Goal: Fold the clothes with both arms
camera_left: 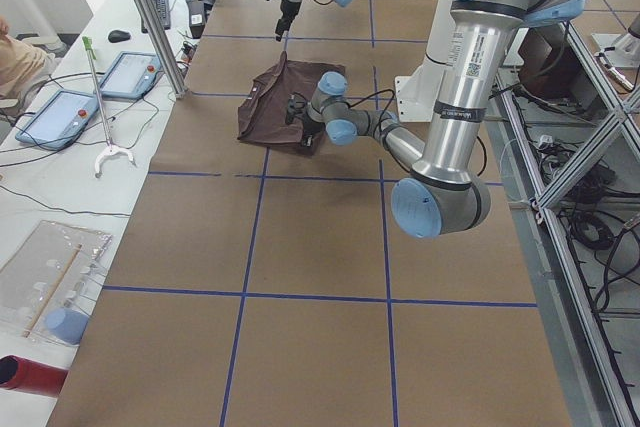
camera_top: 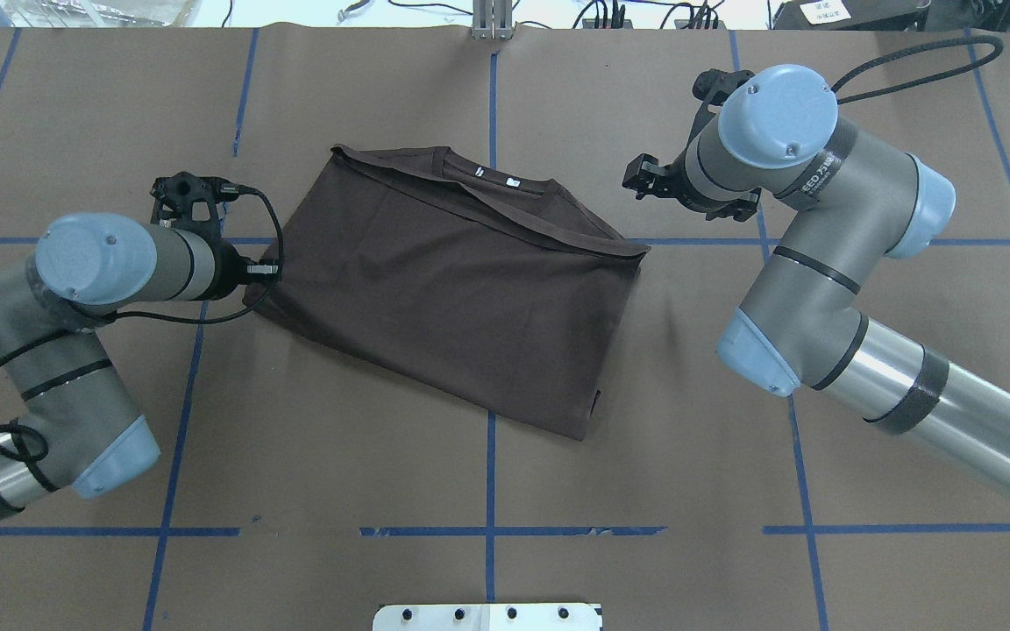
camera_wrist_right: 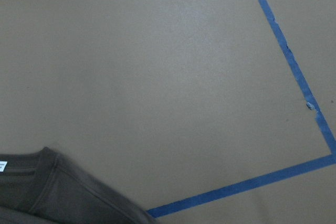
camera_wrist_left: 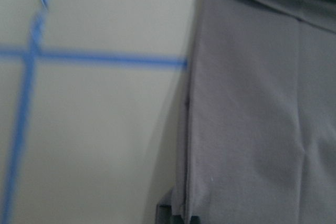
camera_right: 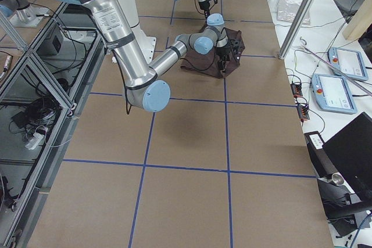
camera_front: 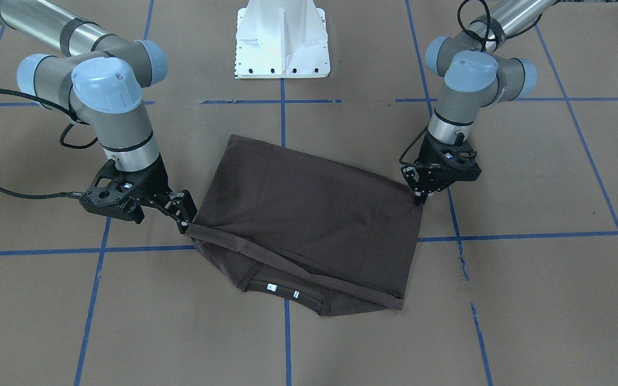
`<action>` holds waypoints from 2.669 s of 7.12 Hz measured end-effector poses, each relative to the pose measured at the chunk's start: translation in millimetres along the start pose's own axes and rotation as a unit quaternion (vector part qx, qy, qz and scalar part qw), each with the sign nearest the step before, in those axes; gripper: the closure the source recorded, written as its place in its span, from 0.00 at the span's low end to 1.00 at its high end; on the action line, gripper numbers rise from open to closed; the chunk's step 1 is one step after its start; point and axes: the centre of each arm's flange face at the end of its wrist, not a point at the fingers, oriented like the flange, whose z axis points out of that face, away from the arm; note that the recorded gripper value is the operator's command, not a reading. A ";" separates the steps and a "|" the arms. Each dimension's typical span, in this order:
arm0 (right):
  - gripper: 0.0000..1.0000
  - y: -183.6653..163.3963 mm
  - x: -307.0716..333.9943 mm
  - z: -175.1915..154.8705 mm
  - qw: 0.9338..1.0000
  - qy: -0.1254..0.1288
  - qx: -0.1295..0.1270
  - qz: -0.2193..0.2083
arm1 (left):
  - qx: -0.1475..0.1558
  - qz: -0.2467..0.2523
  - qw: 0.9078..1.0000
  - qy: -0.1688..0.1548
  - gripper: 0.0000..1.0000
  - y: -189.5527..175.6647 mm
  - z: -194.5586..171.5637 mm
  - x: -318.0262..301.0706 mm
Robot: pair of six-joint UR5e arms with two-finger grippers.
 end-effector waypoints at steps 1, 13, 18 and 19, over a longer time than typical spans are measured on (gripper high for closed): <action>0.00 -1.0 0.0 -0.5 1.000 0.000 0.001 0.000 | 0.016 0.004 1.000 -0.019 1.00 -44.9 20.2 -4.6; 0.25 3.2 -142.7 41.7 0.999 -0.041 -0.002 0.014 | 0.067 0.075 0.994 0.037 0.00 -203.0 28.0 -1.1; 0.37 52.0 -164.6 89.1 1.000 -0.006 -0.001 -0.004 | 0.063 0.075 0.995 0.034 0.00 -196.6 32.2 -6.9; 0.37 57.3 -164.2 93.4 1.000 -0.002 0.001 -0.008 | 0.062 0.075 0.995 0.034 0.00 -195.2 33.2 -6.9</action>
